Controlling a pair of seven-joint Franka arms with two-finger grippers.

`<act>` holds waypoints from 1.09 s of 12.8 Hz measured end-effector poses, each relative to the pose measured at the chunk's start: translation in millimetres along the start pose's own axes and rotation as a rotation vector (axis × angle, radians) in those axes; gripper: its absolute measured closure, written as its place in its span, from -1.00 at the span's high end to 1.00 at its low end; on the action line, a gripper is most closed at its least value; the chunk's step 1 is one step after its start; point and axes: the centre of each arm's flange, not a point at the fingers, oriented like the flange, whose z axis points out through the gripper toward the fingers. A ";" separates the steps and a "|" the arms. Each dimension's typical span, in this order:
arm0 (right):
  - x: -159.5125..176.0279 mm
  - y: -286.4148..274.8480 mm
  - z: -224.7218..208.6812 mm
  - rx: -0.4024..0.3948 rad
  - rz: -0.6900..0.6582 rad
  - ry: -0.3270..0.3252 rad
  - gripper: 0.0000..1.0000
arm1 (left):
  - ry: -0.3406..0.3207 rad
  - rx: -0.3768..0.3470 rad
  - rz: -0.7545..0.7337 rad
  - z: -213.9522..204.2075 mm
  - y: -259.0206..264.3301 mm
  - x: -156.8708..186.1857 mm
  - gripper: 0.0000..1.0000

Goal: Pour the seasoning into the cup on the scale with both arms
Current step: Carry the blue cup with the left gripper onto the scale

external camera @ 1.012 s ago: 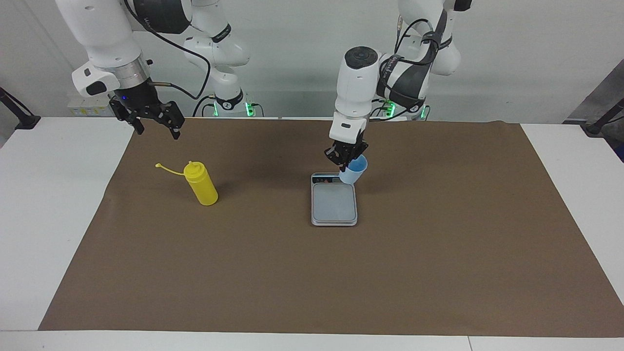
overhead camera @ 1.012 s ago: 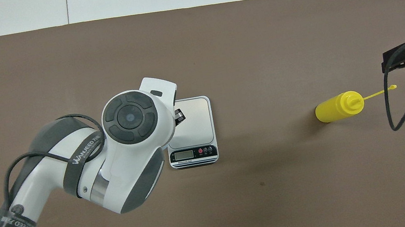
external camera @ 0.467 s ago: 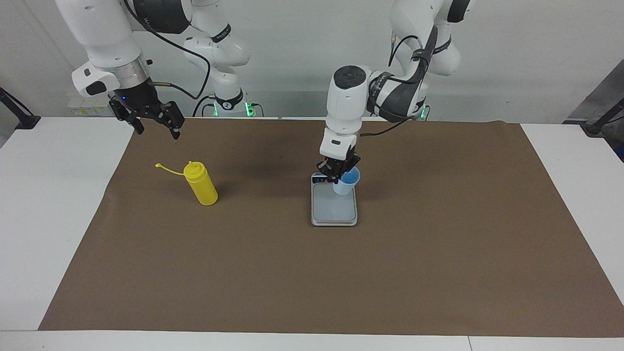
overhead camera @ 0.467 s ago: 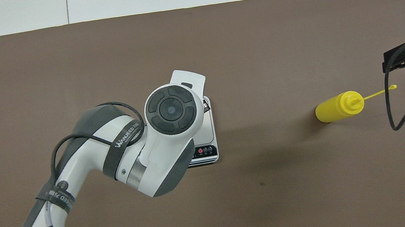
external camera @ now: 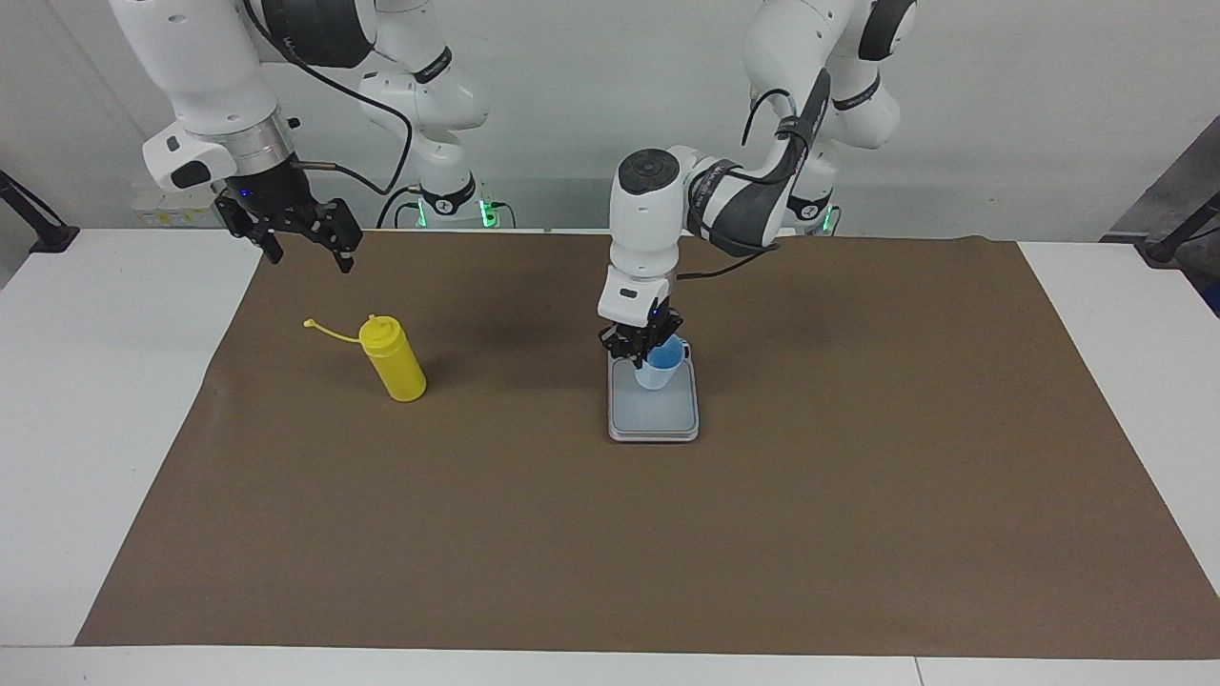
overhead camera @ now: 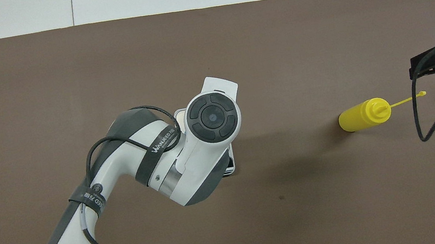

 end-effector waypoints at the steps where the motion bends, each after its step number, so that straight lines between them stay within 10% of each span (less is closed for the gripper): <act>1: -0.2 0.0 1.5 0.000 -0.011 -0.002 1.00 | 0.007 0.004 0.005 0.1 0.3 -0.2 -0.94; 14: -11.0 0.8 18.8 -0.002 -0.078 0.002 1.00 | 0.099 -0.003 0.041 10.9 6.8 12.1 -0.94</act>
